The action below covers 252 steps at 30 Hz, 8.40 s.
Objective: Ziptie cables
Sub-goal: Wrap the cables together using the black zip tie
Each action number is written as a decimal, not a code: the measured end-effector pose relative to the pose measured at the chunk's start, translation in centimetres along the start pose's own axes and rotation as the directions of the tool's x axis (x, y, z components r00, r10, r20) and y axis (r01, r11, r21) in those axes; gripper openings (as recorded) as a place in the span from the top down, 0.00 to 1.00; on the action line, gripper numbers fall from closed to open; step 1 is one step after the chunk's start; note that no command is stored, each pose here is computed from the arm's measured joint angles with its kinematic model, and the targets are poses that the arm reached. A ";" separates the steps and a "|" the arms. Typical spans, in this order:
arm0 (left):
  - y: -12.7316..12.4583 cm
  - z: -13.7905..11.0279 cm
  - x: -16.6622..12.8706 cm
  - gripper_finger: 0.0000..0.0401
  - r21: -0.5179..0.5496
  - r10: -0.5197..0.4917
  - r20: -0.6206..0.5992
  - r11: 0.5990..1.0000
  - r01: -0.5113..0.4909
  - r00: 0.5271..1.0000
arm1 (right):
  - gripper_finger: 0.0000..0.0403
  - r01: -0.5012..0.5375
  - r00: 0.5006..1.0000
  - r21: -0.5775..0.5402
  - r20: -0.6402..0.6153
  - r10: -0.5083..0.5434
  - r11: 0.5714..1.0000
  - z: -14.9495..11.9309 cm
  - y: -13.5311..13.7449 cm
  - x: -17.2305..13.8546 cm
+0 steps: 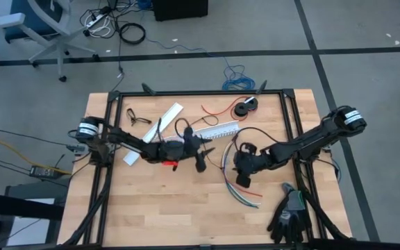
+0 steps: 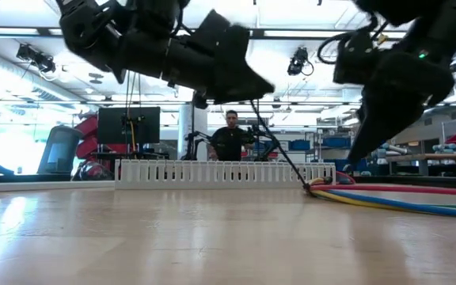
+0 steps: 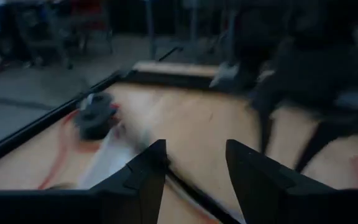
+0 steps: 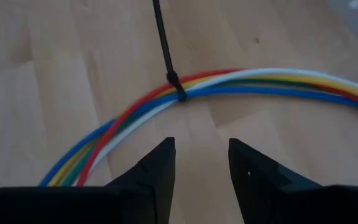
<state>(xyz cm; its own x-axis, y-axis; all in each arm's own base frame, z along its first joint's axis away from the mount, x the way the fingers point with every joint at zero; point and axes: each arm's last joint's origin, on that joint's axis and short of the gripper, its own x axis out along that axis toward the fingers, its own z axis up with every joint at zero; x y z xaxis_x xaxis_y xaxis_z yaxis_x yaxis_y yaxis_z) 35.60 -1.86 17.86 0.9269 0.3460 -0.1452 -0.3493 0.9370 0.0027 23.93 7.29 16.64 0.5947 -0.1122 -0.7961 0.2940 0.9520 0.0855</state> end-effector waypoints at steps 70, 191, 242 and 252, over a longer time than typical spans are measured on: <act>21.3 0.1 13.4 0.69 -0.001 -0.045 -0.812 0.997 0.076 0.583 | 0.69 0.082 0.917 0.203 0.369 -0.154 0.976 -1.6 -13.0 -5.0; 16.9 0.8 15.3 0.77 0.236 0.108 -0.940 0.890 0.390 0.322 | 0.69 0.031 0.924 0.129 0.374 -0.078 0.991 -1.5 -12.8 -5.0; 17.9 8.4 8.5 1.00 0.015 0.011 -0.710 1.000 0.000 0.704 | 0.73 -0.019 0.886 0.229 0.455 -0.090 0.973 3.2 -15.0 -2.9; 15.4 4.9 0.1 1.00 -0.066 0.014 -0.475 0.996 -0.052 0.880 | 0.73 -0.081 0.932 0.219 0.363 -0.004 0.972 9.0 -17.6 -1.3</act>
<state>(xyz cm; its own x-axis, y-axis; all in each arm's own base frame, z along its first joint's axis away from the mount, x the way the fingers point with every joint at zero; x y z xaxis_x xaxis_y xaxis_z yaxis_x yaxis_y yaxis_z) 30.97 12.87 22.75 0.7459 0.2947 -0.5973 -0.4050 0.9126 -0.0554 24.67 -11.88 21.58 0.8245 -0.2114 -0.5249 0.4013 0.8724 0.2790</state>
